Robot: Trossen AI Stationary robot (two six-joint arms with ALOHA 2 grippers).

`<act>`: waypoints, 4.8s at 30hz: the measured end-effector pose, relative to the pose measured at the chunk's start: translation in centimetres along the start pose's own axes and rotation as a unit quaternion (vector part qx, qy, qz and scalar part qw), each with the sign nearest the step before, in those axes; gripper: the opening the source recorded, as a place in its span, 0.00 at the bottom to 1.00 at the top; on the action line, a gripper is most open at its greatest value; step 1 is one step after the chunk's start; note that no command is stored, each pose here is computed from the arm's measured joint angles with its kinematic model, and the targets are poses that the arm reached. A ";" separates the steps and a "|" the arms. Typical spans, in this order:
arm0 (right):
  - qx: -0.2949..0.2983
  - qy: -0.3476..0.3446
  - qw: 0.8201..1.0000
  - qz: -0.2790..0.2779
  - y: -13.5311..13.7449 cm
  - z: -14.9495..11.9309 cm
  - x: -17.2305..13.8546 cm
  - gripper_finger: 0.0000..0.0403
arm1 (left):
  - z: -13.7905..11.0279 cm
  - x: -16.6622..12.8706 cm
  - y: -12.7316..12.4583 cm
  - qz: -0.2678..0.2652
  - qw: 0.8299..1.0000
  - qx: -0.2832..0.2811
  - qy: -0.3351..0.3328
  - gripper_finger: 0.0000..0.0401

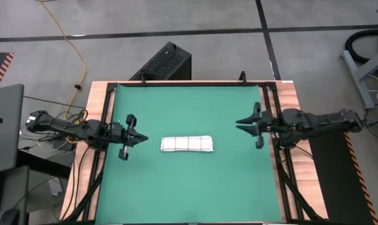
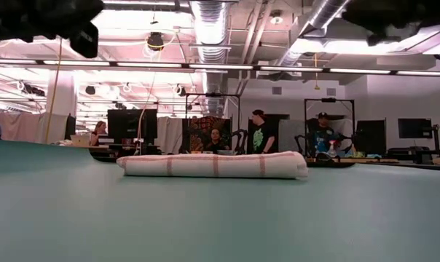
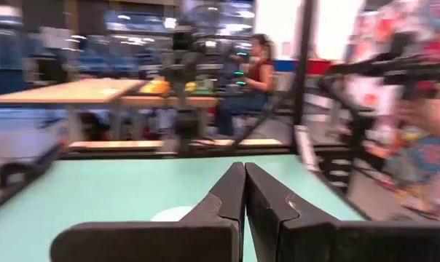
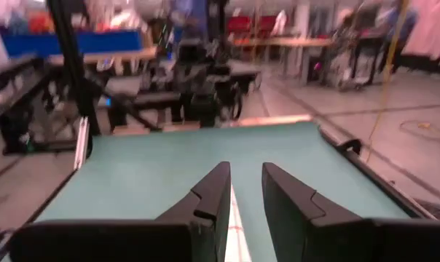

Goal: Roll towel into tight, uniform cylinder
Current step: Return to Home Position

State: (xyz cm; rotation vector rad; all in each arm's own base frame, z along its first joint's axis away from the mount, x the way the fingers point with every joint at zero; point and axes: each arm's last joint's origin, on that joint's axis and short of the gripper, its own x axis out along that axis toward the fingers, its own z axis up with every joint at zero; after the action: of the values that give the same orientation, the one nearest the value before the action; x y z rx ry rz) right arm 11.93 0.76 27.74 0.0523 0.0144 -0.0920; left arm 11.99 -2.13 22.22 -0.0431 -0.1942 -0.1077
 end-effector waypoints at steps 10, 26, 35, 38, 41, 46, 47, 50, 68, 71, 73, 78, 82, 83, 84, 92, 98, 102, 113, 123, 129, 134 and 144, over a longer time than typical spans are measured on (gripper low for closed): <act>0.060 -0.083 0.995 -0.001 -1.1 -7.4 -2.9 0.25 | -1.8 -1.4 0.7 -0.030 0.998 -0.048 0.034 0.00; 0.079 -0.040 0.996 -0.017 -1.0 -10.6 -1.9 0.25 | -4.1 -2.3 1.2 -0.025 0.997 -0.055 0.052 0.00; 0.034 -0.047 0.998 -0.014 -0.9 -10.5 -2.0 0.25 | -1.5 -3.0 0.7 -0.090 0.990 -0.088 0.060 0.00; 0.034 -0.044 0.998 -0.014 -0.9 -10.5 -2.0 0.25 | -1.3 -3.6 0.9 -0.046 0.996 -0.064 0.040 0.00; 0.040 -0.047 0.998 -0.014 -0.9 -10.5 -2.0 0.25 | -2.2 -3.5 1.2 0.002 0.997 -0.056 0.050 0.00; 0.051 -0.046 0.998 -0.009 -0.9 -10.5 -2.0 0.25 | -4.6 -3.4 1.4 0.017 0.995 -0.063 0.075 0.00; 0.052 -0.044 0.998 -0.008 -0.9 -10.5 -2.0 0.25 | -4.7 -3.4 1.4 0.022 0.995 -0.062 0.082 0.00; 0.053 -0.040 0.998 -0.008 -0.8 -10.6 -2.0 0.25 | -4.6 -3.3 1.4 0.024 0.996 -0.050 0.074 0.00; 0.078 -0.036 0.996 -0.009 -0.9 -10.7 -2.0 0.25 | -4.9 -3.3 1.5 0.041 0.993 -0.069 0.086 0.00; 0.078 -0.036 0.996 -0.009 -0.9 -10.7 -2.0 0.25 | -4.9 -3.3 1.5 0.041 0.993 -0.069 0.086 0.00; 0.078 -0.036 0.996 -0.010 -0.9 -10.7 -2.0 0.25 | -4.9 -3.3 1.5 0.041 0.993 -0.069 0.086 0.00; 0.078 -0.036 0.996 -0.010 -0.9 -10.7 -2.0 0.25 | -4.9 -3.3 1.5 0.041 0.993 -0.069 0.086 0.00; 0.077 -0.036 0.996 -0.010 -0.9 -10.7 -2.0 0.25 | -4.9 -3.3 1.5 0.041 0.993 -0.069 0.086 0.00; 0.077 -0.036 0.996 -0.010 -0.9 -10.7 -2.0 0.25 | -4.9 -3.3 1.5 0.041 0.993 -0.069 0.086 0.00; 0.077 -0.035 0.996 -0.010 -0.9 -10.7 -2.0 0.25 | -4.9 -3.3 1.5 0.041 0.993 -0.069 0.086 0.00; 0.077 -0.035 0.996 -0.010 -0.9 -10.7 -2.0 0.25 | -4.9 -3.3 1.5 0.041 0.993 -0.070 0.087 0.00; 0.077 -0.035 0.996 -0.010 -0.9 -10.7 -2.0 0.25 | -4.9 -3.3 1.5 0.041 0.993 -0.070 0.087 0.00; 0.077 -0.035 0.996 -0.010 -0.9 -10.7 -2.0 0.25 | -4.9 -3.3 1.5 0.041 0.993 -0.070 0.087 0.00; 0.077 -0.035 0.996 -0.010 -0.9 -10.7 -2.0 0.25 | -4.9 -3.3 1.5 0.041 0.993 -0.070 0.087 0.00; 0.077 -0.035 0.996 -0.010 -0.9 -10.7 -2.0 0.25 | -4.9 -3.3 1.5 0.041 0.993 -0.070 0.087 0.00; 0.077 -0.035 0.996 -0.010 -0.9 -10.7 -2.0 0.25 | -4.9 -3.3 1.5 0.041 0.993 -0.070 0.087 0.00; 0.077 -0.035 0.996 -0.010 -0.9 -10.7 -2.0 0.25 | -4.9 -3.3 1.5 0.041 0.993 -0.070 0.087 0.00; 0.077 -0.035 0.996 -0.010 -0.9 -10.7 -2.0 0.25 | -4.9 -3.3 1.5 0.041 0.993 -0.070 0.087 0.00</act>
State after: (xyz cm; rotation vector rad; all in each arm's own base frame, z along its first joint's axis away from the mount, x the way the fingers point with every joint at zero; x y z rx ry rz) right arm 9.71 0.63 17.00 0.2030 -0.0628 -0.1144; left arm 9.85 -0.52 16.69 -0.1807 -0.0103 -0.0431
